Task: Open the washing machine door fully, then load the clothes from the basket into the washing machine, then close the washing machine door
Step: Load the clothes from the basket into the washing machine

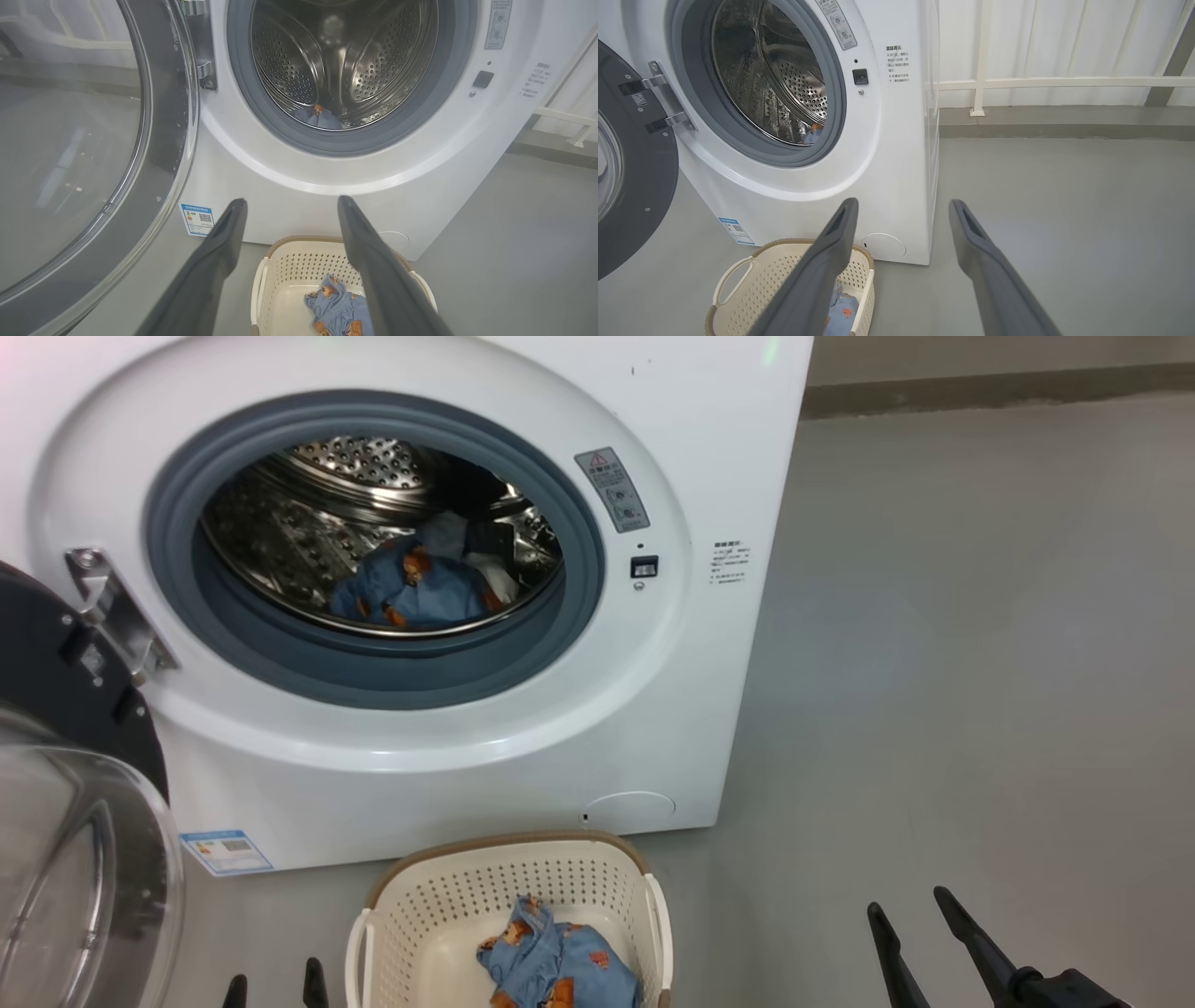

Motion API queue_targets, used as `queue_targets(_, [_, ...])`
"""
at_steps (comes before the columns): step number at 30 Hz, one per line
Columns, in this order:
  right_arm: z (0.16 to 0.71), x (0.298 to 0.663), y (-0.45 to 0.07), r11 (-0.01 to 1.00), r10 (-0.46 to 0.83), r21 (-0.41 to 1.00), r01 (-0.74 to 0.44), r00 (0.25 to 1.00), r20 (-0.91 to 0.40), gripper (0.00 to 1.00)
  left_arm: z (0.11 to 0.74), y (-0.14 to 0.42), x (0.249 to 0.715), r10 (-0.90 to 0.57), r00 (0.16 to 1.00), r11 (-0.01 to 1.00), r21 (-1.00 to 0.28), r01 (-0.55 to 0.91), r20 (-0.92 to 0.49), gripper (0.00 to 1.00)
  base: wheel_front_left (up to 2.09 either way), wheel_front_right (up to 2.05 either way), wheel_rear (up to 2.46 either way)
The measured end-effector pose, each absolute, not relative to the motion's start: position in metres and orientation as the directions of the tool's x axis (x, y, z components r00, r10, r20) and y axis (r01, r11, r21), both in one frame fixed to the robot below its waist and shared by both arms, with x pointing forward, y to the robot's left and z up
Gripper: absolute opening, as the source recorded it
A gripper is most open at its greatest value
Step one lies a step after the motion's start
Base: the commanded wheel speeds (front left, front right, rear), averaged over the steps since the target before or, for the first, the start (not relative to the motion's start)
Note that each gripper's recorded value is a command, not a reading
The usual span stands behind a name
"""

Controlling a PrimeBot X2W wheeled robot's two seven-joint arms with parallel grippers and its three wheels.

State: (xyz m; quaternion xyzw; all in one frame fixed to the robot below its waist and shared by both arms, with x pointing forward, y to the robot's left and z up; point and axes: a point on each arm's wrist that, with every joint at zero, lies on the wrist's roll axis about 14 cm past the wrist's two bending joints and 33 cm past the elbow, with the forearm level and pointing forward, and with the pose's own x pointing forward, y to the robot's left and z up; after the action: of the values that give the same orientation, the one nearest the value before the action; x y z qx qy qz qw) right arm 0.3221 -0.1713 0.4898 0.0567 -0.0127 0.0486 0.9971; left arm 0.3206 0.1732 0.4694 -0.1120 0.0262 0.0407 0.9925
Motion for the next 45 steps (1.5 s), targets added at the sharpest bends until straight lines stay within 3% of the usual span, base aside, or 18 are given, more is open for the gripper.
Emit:
queue_targets(8, [0.476, 0.326, -0.180, 0.992, 0.054, 0.117, -0.052, 0.998, -0.017, 1.00, 0.441, 0.151, 0.337, -0.001, 0.988, 0.965, -0.260, -0.039, -0.152, 1.00, 0.00, 0.00, 0.00])
queue_targets(20, [0.473, 0.366, -0.213, 0.996, -0.057, 0.072, 0.059, 0.998, -0.025, 1.00, 0.387, 0.103, 0.412, -0.165, 0.936, 0.938, -0.343, 0.052, -0.311, 1.00, 0.00, 0.00, 0.00])
queue_targets(33, [0.438, 0.386, -0.241, 0.987, -0.138, 0.064, 0.147, 0.983, -0.119, 1.00, 0.263, 0.049, 0.412, -0.333, 0.668, 0.930, -0.349, 0.117, -0.665, 1.00, 0.00, 0.00, 0.00])
queue_targets(45, [0.397, 0.400, -0.259, 0.979, -0.185, 0.045, 0.200, 0.958, -0.221, 1.00, 0.194, 0.024, 0.426, -0.364, 0.514, 0.929, -0.343, 0.141, -0.777, 1.00, 0.00, 0.00, 0.00])
